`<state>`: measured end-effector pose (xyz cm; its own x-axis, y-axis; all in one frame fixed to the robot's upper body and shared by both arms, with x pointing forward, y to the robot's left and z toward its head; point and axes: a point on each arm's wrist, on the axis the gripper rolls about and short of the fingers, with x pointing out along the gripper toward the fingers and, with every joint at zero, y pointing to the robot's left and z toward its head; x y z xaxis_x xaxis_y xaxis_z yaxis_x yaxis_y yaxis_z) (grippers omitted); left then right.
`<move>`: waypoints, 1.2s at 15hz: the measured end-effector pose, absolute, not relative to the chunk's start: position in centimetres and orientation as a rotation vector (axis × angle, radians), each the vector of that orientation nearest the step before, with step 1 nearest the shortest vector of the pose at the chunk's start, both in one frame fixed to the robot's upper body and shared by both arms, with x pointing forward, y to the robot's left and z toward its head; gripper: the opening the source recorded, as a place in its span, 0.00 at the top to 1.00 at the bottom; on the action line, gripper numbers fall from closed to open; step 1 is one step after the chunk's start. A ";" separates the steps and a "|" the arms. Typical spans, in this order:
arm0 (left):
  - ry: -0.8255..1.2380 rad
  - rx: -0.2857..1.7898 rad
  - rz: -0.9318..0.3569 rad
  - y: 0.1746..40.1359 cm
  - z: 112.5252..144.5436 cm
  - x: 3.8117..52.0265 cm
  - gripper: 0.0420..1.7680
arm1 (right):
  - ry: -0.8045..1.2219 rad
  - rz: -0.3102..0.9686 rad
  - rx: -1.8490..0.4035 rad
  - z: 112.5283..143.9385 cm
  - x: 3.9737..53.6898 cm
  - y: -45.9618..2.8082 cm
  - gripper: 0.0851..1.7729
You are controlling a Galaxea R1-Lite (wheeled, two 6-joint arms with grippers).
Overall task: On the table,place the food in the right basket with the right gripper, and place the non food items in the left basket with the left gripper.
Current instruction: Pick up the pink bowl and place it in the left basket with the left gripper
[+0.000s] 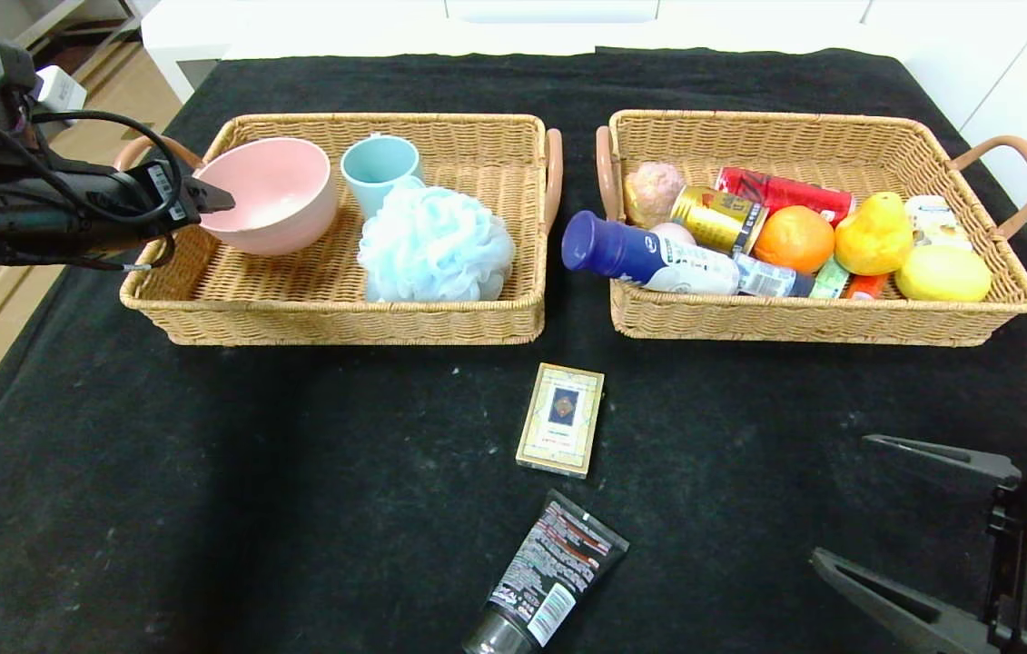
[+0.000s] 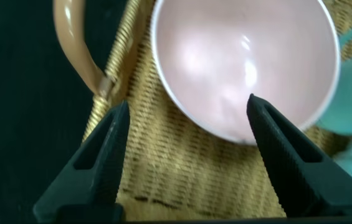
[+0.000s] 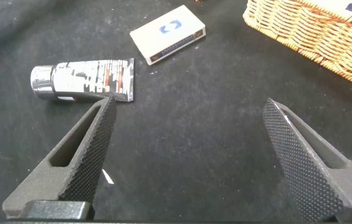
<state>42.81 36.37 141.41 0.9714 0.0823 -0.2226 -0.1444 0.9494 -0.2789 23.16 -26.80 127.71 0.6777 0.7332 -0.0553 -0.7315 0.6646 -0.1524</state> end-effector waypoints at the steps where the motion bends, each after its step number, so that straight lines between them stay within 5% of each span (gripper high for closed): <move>1: 0.219 -0.295 0.101 35.8 141.4 42.1 0.20 | -0.013 0.828 -0.168 127.7 23.1 -26.8 0.04; 11: 0.403 -0.165 -0.234 25.7 141.6 34.1 0.08 | -0.052 0.829 -0.170 128.3 22.6 -27.0 0.04; 18: 0.447 -0.035 -0.324 18.2 140.3 31.2 0.05 | -0.066 0.836 -0.173 128.4 22.3 -27.0 0.04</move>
